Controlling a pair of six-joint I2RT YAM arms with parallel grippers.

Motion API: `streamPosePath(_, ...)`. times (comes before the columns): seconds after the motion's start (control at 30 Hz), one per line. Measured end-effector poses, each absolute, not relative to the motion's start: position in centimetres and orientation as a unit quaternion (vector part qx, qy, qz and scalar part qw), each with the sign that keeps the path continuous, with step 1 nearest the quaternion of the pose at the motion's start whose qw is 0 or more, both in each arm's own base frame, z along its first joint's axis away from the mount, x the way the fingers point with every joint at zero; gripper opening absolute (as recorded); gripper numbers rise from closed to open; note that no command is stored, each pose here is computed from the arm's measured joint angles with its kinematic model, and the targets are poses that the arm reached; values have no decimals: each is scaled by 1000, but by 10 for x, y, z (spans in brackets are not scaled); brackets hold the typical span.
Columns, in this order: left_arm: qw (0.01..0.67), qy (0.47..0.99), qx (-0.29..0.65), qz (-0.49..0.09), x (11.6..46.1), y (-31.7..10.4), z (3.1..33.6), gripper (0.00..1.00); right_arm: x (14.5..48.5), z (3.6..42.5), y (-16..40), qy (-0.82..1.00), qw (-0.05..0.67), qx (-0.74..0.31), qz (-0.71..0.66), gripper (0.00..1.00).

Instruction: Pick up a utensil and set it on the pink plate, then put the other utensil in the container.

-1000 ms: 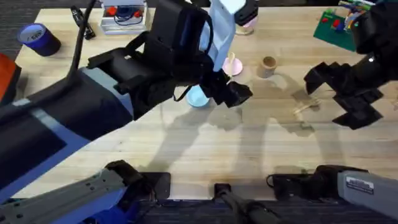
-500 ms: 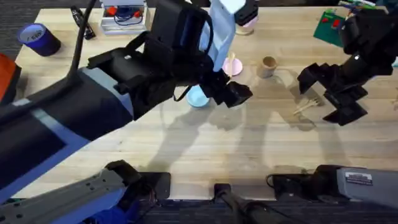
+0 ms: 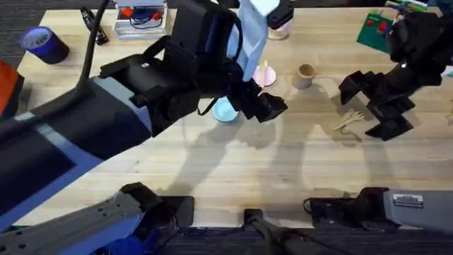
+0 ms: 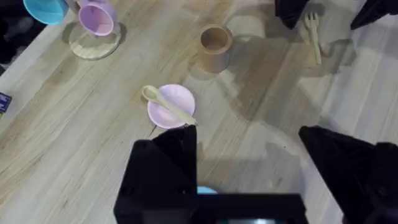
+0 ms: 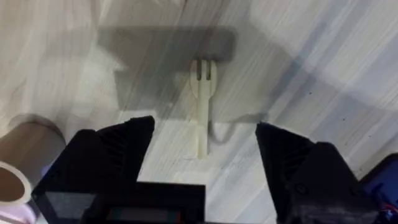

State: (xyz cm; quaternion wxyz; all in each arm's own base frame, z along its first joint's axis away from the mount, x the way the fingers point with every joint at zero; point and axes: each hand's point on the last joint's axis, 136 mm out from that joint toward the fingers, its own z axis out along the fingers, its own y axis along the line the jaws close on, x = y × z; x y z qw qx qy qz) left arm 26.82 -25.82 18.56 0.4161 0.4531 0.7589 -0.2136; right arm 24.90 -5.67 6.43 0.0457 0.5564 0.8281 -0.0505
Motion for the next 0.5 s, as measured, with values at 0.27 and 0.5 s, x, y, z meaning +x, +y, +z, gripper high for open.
streamPosePath(0.27, 416, 759, 453, -213, 268, -258, 186, 995, 253, 58, -55, 829, 44, 557, -43, 995)
streamPosePath(0.5, 416, 759, 453, -213, 268, -258, 186, 994, 250, 48, -54, 829, 25, 556, -52, 995)
